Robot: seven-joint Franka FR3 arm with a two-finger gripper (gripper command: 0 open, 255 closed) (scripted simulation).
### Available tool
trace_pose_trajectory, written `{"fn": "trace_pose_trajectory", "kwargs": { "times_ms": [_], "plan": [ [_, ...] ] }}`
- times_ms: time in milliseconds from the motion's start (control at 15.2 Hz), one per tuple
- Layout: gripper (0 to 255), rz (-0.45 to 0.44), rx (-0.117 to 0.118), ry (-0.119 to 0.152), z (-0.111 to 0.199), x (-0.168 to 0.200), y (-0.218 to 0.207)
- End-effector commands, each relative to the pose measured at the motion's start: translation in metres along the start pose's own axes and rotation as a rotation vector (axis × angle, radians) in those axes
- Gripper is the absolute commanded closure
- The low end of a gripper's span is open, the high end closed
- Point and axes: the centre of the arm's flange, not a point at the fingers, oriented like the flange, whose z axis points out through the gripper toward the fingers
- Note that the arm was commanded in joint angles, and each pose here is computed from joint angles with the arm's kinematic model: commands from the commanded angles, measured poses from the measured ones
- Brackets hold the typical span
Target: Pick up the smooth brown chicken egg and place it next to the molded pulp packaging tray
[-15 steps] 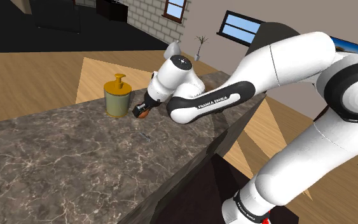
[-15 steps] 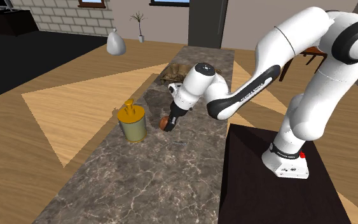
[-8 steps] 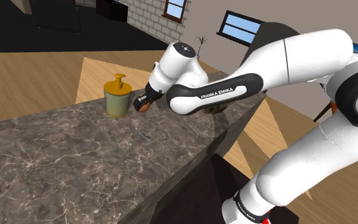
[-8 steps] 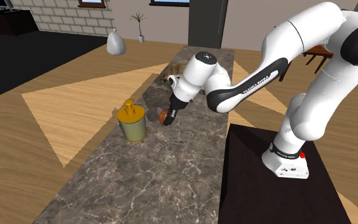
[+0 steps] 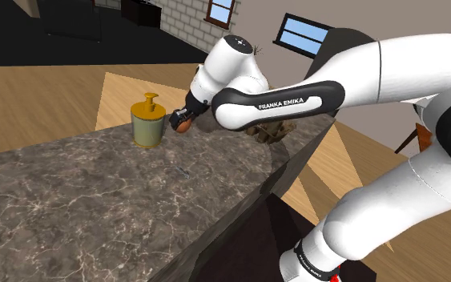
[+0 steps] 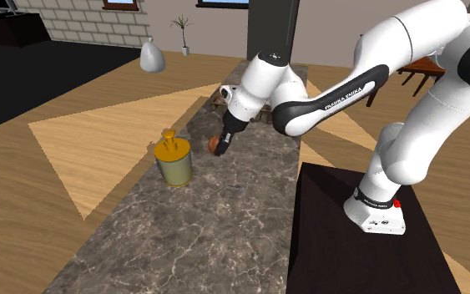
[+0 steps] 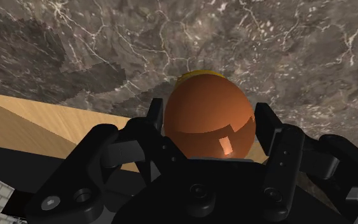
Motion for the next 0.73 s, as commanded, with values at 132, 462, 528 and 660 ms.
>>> {"fn": "trace_pose_trajectory", "kwargs": {
  "times_ms": [132,462,528,660],
  "plan": [
    [255,0.0,0.0,0.0,-0.009,0.009,0.013],
    [255,0.0,0.0,0.0,0.004,0.023,0.076],
    [255,0.0,0.0,0.0,0.007,0.026,0.089],
    [255,0.0,0.0,0.0,0.013,0.032,0.114]
  ]
}}
